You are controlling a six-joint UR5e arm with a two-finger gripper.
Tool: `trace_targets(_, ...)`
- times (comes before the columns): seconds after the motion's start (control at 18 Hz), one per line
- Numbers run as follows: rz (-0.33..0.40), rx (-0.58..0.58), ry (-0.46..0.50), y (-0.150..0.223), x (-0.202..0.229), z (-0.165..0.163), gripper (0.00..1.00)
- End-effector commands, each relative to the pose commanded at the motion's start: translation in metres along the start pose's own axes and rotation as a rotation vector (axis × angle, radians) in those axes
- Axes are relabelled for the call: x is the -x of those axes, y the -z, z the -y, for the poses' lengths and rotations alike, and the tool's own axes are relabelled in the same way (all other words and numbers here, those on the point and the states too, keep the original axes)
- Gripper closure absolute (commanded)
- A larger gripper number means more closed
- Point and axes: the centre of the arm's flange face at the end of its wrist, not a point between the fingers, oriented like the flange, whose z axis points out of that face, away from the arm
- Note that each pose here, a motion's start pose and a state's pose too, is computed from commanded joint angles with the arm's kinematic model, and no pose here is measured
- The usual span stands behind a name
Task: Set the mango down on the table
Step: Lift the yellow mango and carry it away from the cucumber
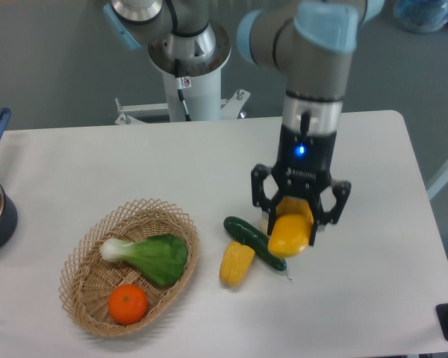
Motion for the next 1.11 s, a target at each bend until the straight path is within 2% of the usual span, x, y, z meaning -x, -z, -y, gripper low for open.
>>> trace_targets(0.11,0.012,0.049,0.002,-0.016,0.008,-0.008,0.53)
trace_targets(0.28,-0.005,0.071,-0.078,-0.037,0.015,-0.014,0.53)
trace_targets(0.56,-0.019,0.098,-0.219,-0.044,0.041,-0.057,0.53)
trace_targets(0.94,-0.036,0.123,-0.296,-0.051,0.069,-0.108,0.53)
trace_targets(1.11,-0.037,0.126,-0.324,-0.051,0.078,-0.119,0.53)
